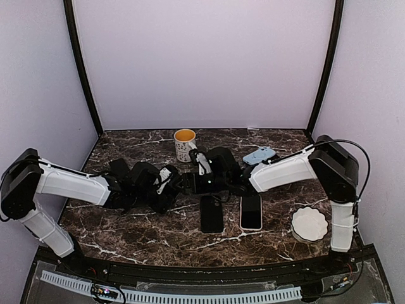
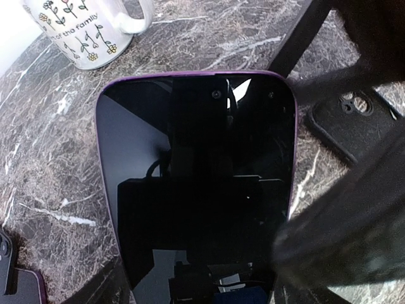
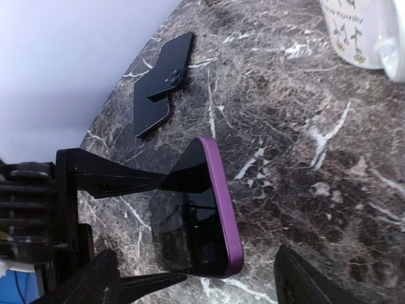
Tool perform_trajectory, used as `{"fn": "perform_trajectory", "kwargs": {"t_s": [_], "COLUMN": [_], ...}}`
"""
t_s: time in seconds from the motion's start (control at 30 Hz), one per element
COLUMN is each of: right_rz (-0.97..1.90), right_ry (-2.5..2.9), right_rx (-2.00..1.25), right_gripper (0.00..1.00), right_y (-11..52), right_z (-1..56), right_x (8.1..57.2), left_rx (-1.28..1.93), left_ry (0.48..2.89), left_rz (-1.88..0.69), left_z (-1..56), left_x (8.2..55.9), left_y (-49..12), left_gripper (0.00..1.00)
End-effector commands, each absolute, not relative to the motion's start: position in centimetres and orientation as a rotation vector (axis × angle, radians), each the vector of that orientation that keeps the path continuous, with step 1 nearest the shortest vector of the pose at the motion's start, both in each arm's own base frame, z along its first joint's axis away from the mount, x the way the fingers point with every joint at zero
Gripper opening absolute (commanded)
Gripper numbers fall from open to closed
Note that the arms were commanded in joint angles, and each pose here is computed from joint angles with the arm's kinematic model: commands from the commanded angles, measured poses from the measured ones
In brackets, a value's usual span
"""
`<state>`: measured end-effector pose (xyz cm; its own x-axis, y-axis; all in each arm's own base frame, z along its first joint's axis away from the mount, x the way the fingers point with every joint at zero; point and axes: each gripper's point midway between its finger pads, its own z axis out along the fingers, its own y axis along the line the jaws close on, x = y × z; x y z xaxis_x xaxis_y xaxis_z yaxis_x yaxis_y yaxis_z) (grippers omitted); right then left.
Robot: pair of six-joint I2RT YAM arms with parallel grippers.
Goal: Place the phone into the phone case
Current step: Pass from the left arm to the right
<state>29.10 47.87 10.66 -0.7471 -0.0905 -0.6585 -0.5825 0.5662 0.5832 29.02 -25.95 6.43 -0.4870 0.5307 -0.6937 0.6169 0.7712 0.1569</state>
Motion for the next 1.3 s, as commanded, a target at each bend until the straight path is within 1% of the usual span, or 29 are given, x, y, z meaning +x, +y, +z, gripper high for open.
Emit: {"fn": "perform_trajectory", "kwargs": {"t_s": [0.0, 0.1, 0.17, 0.23, 0.3, 0.33, 0.37, 0.4, 0.43, 0.53, 0.6, 0.63, 0.67, 0.7, 0.73, 0.77, 0.83, 0.87, 0.9, 0.93, 1.07, 1.1, 1.17, 1.2, 1.27], "right_rz": [1.318, 1.387, 1.429, 1.453, 1.463, 1.467, 1.468, 1.466, 1.461, 1.427, 1.402, 1.388, 1.372, 1.345, 1.312, 1.283, 1.242, 1.226, 1.194, 1.175, 1.150, 1.150, 1.164, 1.167, 1.170], "right_ry": [2.140, 2.131, 2.117, 2.107, 2.103, 2.100, 2.098, 2.095, 2.090, 2.072, 2.057, 2.047, 2.038, 2.026, 2.012, 1.993, 1.933, 1.890, 1.889, 1.852, 1.770, 1.745, 1.712, 1.686, 1.636], "right_rx": [-0.535, -0.525, -0.516, -0.507, -0.503, -0.502, -0.501, -0.501, -0.502, -0.511, -0.525, -0.541, -0.560, -0.586, -0.627, -0.670, -0.816, -0.898, -0.991, -1.070, -1.315, -1.344, -1.378, -1.378, -1.362], "right_gripper": [0.74, 0.58, 0.51, 0.40, 0.27, 0.16, 0.11, 0.04, 0.00, 0.00, 0.00, 0.00, 0.00, 0.00, 0.00, 0.00, 0.00, 0.00, 0.00, 0.00, 0.00, 0.00, 0.00, 0.00, 0.00], "right_y": [50.9, 51.7, 51.9, 52.1, 52.1, 52.1, 52.0, 51.9, 51.8, 51.1, 50.4, 50.1, 49.7, 49.0, 48.3, 47.5, 46.0, 45.0, 44.4, 43.3, 40.1, 39.6, 38.7, 38.4, 38.0], "right_z": [12.7, 12.3, 12.5, 12.7, 12.8, 12.8, 12.9, 13.0, 13.2, 13.9, 14.6, 15.1, 15.6, 16.3, 17.0, 18.0, 20.2, 22.1, 22.1, 23.6, 26.7, 27.7, 29.5, 30.6, 32.6], "right_x": [29.3, 29.1, 28.9, 28.8, 28.8, 28.8, 28.8, 28.8, 28.8, 29.1, 29.3, 29.4, 29.4, 29.6, 29.5, 29.3, 28.0, 26.9, 25.9, 24.6, 20.2, 19.5, 18.2, 17.9, 17.6], "left_rx": [0.767, 0.754, 0.746, 0.737, 0.735, 0.741, 0.742, 0.746, 0.749, 0.773, 0.796, 0.797, 0.818, 0.836, 0.873, 0.893, 0.958, 0.995, 1.032, 1.066, 1.202, 1.218, 1.230, 1.239, 1.248], "left_ry": [2.110, 2.104, 2.098, 2.092, 2.082, 2.078, 2.074, 2.071, 2.072, 2.062, 2.047, 2.033, 2.038, 2.014, 2.011, 1.984, 1.943, 1.939, 1.901, 1.901, 1.849, 1.824, 1.781, 1.754, 1.687], "left_rz": [-0.205, -0.213, -0.218, -0.224, -0.237, -0.246, -0.252, -0.256, -0.258, -0.281, -0.308, -0.326, -0.353, -0.372, -0.400, -0.445, -0.533, -0.556, -0.630, -0.662, -0.939, -1.020, -1.096, -1.114, -1.142], "left_z": [9.0, 9.3, 9.5, 9.8, 10.0, 10.1, 10.2, 10.3, 10.3, 10.7, 11.3, 12.0, 12.1, 13.1, 13.3, 14.4, 15.8, 16.0, 17.3, 17.5, 20.5, 21.7, 23.3, 24.0, 25.8], "left_x": [29.7, 29.7, 29.8, 29.9, 29.9, 29.9, 29.9, 30.0, 30.0, 29.6, 29.2, 29.0, 28.6, 28.2, 27.5, 26.9, 25.2, 24.4, 23.4, 22.6, 18.5, 17.6, 16.8, 16.5, 16.0], "left_y": [-26.7, -26.7, -26.8, -26.8, -27.1, -27.3, -27.4, -27.6, -27.6, -27.9, -28.1, -28.2, -28.4, -28.5, -28.7, -28.9, -29.4, -29.4, -30.0, -30.1, -31.8, -32.4, -33.1, -33.5, -34.2], "left_gripper": [0.38, 0.38, 0.38, 0.38, 0.38, 0.38, 0.38, 0.38, 0.38, 0.41, 0.47, 0.55, 0.61, 0.73, 0.78, 0.85, 0.91, 0.92, 0.92, 0.92, 0.89, 0.87, 0.85, 0.84, 0.80]}}
